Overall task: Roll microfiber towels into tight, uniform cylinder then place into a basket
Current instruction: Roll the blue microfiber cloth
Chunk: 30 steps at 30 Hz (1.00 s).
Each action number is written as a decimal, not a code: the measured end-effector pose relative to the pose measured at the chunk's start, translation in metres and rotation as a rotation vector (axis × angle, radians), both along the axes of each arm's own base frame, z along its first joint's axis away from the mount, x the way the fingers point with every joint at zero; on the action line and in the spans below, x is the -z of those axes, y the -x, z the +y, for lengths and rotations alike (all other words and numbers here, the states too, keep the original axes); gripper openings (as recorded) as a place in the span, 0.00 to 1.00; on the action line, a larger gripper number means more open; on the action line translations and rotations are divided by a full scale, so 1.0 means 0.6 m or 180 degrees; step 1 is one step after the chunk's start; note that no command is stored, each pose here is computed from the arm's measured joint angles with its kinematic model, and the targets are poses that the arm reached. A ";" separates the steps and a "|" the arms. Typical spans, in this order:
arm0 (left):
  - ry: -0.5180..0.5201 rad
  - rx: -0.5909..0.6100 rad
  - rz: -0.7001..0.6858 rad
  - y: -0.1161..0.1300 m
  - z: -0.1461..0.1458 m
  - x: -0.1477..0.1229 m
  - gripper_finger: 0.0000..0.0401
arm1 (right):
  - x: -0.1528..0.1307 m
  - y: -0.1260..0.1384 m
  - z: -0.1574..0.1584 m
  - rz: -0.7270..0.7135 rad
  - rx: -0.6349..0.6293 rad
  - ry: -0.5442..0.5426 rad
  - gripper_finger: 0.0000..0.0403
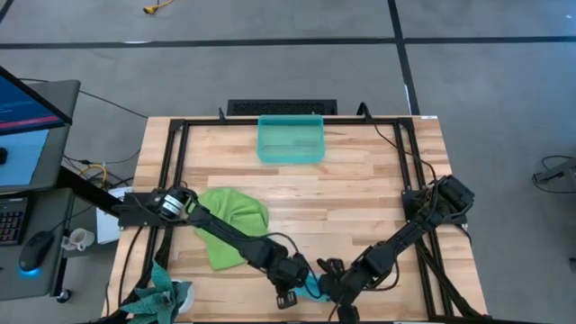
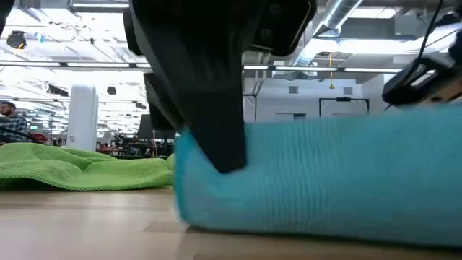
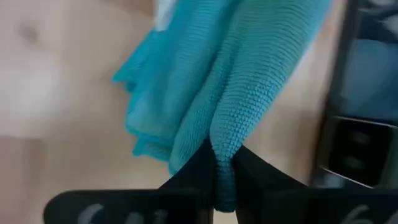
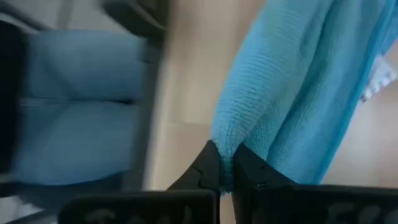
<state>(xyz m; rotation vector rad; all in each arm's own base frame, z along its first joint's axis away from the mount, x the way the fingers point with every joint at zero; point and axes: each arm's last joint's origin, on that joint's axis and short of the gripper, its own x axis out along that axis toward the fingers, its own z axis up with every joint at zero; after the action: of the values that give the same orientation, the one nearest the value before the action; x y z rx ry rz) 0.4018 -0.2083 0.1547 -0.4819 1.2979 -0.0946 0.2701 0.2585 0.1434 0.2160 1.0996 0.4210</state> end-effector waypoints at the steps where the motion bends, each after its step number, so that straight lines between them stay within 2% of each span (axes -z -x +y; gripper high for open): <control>1: 0.0159 0.0008 0.0078 -0.002 0.003 -0.001 0.04 | -0.002 -0.001 0.003 -0.0009 -0.0045 -0.0095 0.07; 5: 0.0508 -0.0070 0.0281 -0.014 0.026 0.002 0.04 | -0.003 -0.002 0.004 0.0064 -0.0093 -0.0194 0.08; 12: 0.0572 -0.0348 0.0470 -0.024 0.063 0.006 0.08 | 0.020 -0.004 -0.034 0.0450 0.0388 -0.0163 0.06; 17: 0.0587 -0.0375 0.0529 -0.022 0.062 0.007 0.06 | 0.036 -0.006 -0.058 0.0629 0.0637 -0.0348 0.07; 21: 0.0579 -0.0301 0.0488 -0.021 0.057 0.006 0.06 | 0.039 -0.011 -0.068 0.0690 0.0780 -0.0370 0.05; 30: 0.0346 -0.0188 0.0371 -0.017 0.054 0.008 0.15 | 0.043 -0.018 -0.087 0.0789 0.0957 -0.0300 0.06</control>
<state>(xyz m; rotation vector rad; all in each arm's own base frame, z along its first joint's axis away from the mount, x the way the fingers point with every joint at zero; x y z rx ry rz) 0.4123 -0.1759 0.1497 -0.6258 1.3963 -0.0892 0.2808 0.2061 0.1178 0.5204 1.2674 0.1789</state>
